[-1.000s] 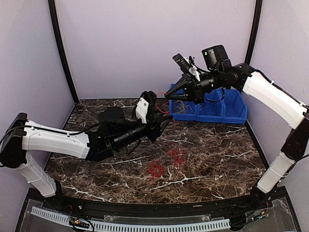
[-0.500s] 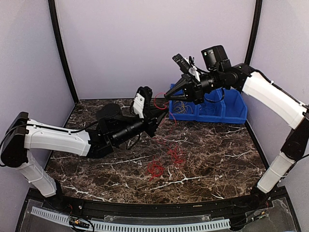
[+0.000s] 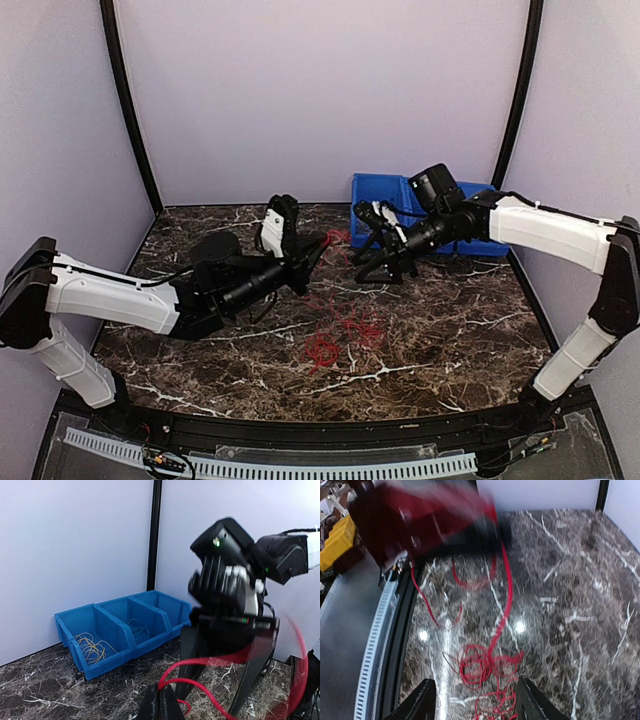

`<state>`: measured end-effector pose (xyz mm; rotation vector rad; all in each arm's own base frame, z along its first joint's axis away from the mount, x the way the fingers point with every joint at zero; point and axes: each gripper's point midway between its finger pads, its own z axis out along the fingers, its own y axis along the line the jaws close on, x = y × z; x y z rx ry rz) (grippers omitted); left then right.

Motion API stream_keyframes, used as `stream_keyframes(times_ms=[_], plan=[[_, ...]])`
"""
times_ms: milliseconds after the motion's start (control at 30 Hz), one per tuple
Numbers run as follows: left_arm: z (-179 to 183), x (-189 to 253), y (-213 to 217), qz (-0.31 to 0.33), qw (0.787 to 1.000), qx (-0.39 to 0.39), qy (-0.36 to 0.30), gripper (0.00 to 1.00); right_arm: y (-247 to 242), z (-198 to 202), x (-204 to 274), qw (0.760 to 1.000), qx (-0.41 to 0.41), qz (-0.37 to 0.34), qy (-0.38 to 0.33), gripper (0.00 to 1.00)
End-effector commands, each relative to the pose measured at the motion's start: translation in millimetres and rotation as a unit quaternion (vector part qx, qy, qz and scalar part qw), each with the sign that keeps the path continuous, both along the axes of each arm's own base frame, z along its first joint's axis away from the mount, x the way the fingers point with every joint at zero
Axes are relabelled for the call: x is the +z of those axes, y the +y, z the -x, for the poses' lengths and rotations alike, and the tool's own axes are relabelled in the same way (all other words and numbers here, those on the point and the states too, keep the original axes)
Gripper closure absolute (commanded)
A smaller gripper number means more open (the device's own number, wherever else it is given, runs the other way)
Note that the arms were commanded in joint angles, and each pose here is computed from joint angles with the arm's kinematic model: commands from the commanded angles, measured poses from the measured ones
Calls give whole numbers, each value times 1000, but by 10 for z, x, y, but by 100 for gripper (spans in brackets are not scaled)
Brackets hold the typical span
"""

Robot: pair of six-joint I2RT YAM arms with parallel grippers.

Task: Untangle the cables

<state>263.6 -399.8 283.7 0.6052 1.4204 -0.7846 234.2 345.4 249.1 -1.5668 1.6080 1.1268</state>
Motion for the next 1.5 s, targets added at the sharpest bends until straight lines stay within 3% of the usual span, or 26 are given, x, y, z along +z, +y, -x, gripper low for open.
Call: stream_keyframes(times_ms=[0,300,400,467,600,633,867,1067,1233,1333,1467], plan=[[13,306,301,57,998,38,-6,100,-100,-199,-680,997,-40,59,-34,42],[30,299,577,71,995,74,5,100,-69,-150,-1753,984,-33,172,12,37],[43,299,662,71,994,84,5,100,-66,-206,-1962,980,-52,192,24,44],[71,398,768,80,992,92,0,100,-84,-241,-2057,976,-64,204,29,55],[132,619,994,86,990,114,-18,100,-140,-193,-2242,971,-60,226,43,99],[134,700,1054,85,988,124,-28,100,-156,-178,-2283,970,-59,231,49,100],[322,1762,1778,65,966,216,-130,100,-232,-212,-2467,959,-75,263,76,100],[648,2842,2471,98,935,272,-206,100,-287,-244,-2536,954,-86,271,97,100],[684,2926,2520,105,936,269,-203,100,-246,-215,-2367,960,-74,251,100,100],[623,2722,2357,97,946,248,-183,100,-189,-237,-2054,969,-67,226,78,81],[540,2384,2101,85,962,213,-149,100,-163,-258,-1521,979,-58,193,33,65]])
